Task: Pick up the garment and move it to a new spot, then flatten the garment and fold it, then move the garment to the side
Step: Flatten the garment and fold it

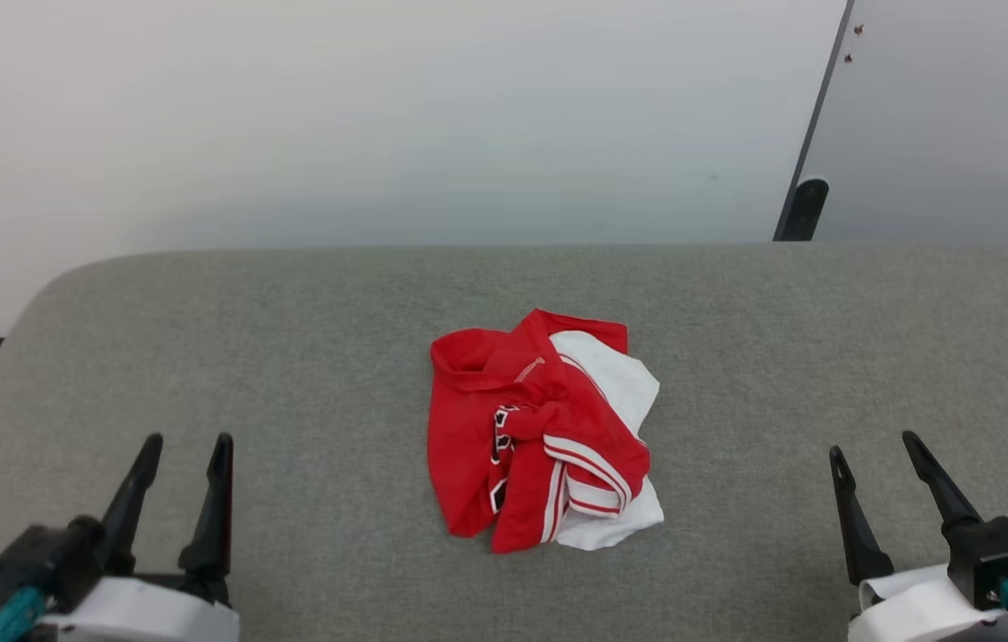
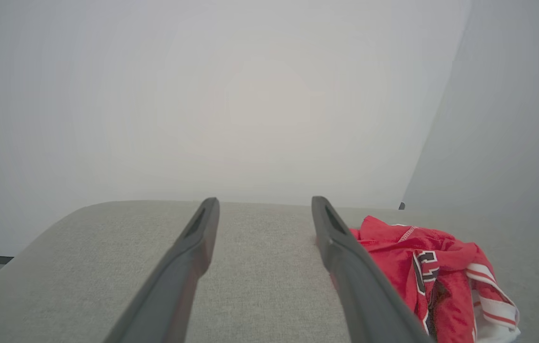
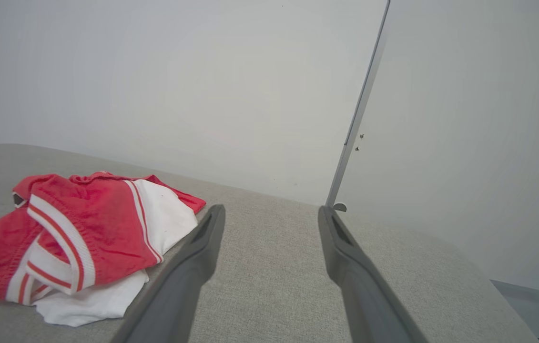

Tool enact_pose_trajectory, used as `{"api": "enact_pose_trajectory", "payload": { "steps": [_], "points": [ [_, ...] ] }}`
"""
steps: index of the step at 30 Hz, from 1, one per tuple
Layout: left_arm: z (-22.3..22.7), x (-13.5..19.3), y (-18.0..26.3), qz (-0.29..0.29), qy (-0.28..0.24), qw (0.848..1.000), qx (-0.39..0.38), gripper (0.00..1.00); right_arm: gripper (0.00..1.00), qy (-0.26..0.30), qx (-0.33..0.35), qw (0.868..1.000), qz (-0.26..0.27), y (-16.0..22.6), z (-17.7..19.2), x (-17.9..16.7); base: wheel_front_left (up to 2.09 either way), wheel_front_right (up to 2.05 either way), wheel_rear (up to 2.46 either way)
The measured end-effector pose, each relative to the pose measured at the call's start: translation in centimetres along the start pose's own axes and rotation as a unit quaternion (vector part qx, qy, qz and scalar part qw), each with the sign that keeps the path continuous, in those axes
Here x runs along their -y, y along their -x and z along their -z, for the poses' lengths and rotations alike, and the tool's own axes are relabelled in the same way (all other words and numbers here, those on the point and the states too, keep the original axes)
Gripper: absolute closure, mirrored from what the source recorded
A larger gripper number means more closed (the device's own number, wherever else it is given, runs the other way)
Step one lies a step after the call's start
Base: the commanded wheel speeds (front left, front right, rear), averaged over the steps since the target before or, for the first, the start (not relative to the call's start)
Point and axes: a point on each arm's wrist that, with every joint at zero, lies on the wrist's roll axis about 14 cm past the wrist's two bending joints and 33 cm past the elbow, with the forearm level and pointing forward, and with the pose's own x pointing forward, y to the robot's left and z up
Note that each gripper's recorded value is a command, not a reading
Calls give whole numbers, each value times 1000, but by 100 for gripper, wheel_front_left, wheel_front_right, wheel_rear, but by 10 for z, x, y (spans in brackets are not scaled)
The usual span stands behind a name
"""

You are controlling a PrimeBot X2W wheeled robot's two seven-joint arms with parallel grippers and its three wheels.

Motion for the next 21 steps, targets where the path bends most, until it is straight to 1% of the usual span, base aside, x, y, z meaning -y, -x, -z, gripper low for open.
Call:
{"api": "enact_pose_trajectory", "payload": {
  "steps": [5,9,12,14,18,21],
  "points": [
    [5,11,-17,24,4,1000,-20,0,0,0,-1,1000,0,-3,1,1,0,0,0],
    [7,31,-38,61,9,997,-44,0,0,-1,-4,1000,5,-2,3,4,0,0,0],
    [3,53,-58,96,22,993,-60,0,0,-3,-6,1000,14,0,4,8,0,0,0],
    [5,71,-70,124,39,988,-81,0,0,-7,-10,1000,22,1,7,12,0,0,0],
    [13,99,-92,173,39,975,-133,0,0,-12,-17,999,38,5,11,19,0,0,0],
    [21,127,-104,211,49,960,-179,0,0,-17,-25,998,49,9,16,22,0,0,0]
  ]
}}
